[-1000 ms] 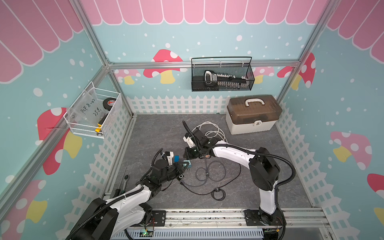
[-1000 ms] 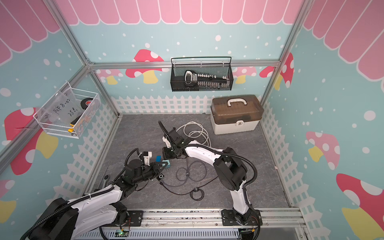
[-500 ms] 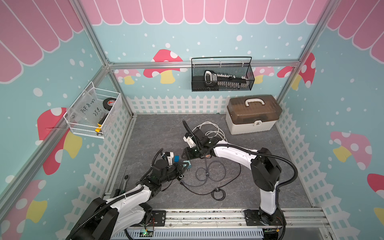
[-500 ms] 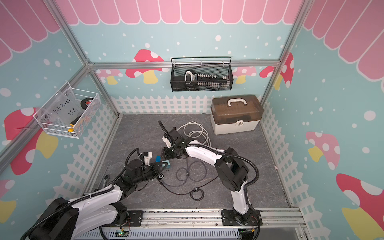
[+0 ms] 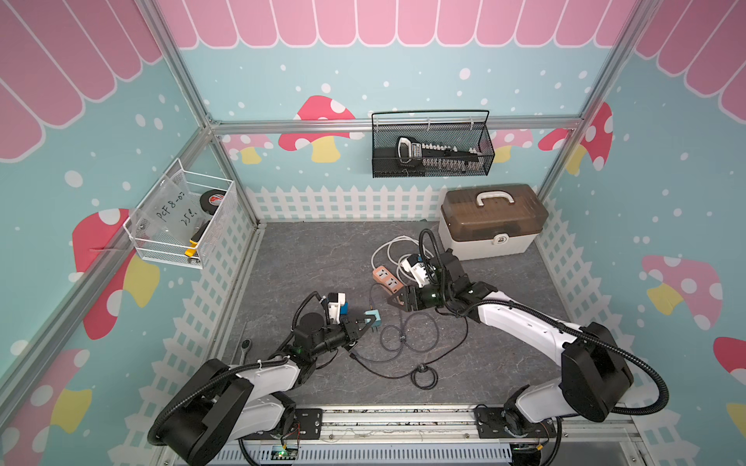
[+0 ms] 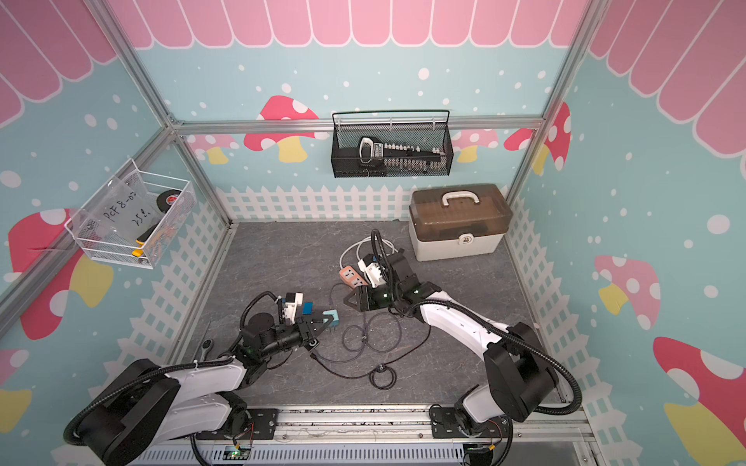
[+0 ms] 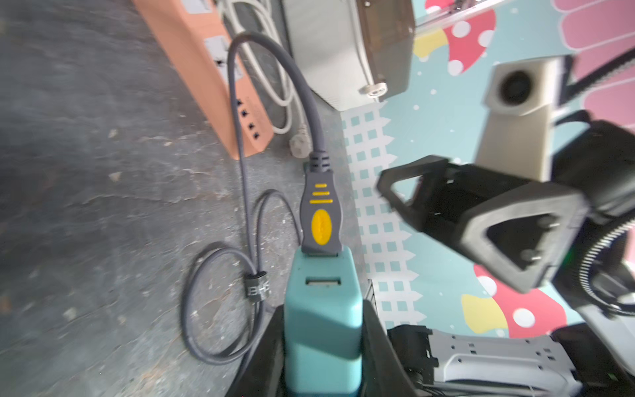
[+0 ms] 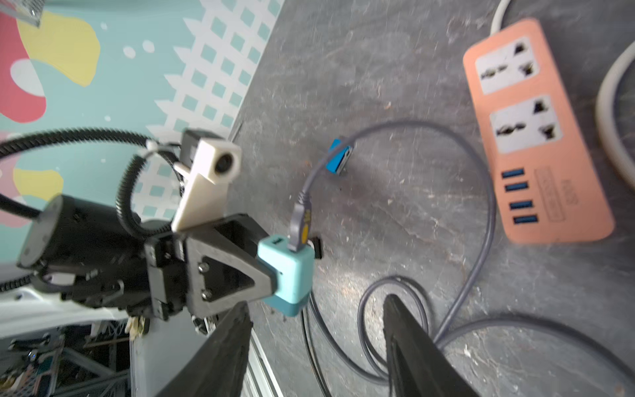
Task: Charge mp3
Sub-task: Pick up the plug from the center of the board.
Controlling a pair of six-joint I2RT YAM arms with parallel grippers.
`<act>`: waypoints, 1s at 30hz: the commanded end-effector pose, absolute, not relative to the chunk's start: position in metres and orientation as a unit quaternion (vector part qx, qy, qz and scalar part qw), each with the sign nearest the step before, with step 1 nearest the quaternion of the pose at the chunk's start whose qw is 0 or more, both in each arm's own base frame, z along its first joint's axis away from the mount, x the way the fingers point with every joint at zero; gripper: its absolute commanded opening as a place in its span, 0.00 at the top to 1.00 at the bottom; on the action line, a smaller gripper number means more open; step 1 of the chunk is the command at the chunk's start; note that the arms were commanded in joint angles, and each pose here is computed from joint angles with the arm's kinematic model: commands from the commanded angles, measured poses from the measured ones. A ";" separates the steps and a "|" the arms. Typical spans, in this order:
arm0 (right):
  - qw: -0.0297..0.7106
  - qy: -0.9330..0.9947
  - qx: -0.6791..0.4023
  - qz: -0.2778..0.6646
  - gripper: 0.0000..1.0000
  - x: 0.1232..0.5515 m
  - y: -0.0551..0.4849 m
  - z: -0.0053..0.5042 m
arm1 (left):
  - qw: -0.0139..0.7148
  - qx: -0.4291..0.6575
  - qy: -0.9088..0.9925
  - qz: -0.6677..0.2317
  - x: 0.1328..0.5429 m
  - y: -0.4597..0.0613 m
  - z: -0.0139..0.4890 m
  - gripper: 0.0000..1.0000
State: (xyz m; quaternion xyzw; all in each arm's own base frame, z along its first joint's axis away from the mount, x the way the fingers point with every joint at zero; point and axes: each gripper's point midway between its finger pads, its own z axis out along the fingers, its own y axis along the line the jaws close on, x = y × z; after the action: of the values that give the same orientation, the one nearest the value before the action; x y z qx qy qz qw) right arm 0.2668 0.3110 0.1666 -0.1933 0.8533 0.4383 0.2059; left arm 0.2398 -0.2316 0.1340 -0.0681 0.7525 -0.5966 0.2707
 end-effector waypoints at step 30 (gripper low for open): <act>0.239 0.719 -0.281 0.589 0.57 0.217 0.317 0.217 | 0.282 0.078 0.646 -0.705 0.208 -0.277 0.207 1.00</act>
State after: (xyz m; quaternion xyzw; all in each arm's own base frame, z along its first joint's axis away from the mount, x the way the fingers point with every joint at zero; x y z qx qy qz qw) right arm 0.2240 0.3195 0.2085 -0.2727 0.7343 0.5760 0.2340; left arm 0.2092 -0.2756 0.1854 0.0515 0.6738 -0.6919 0.2543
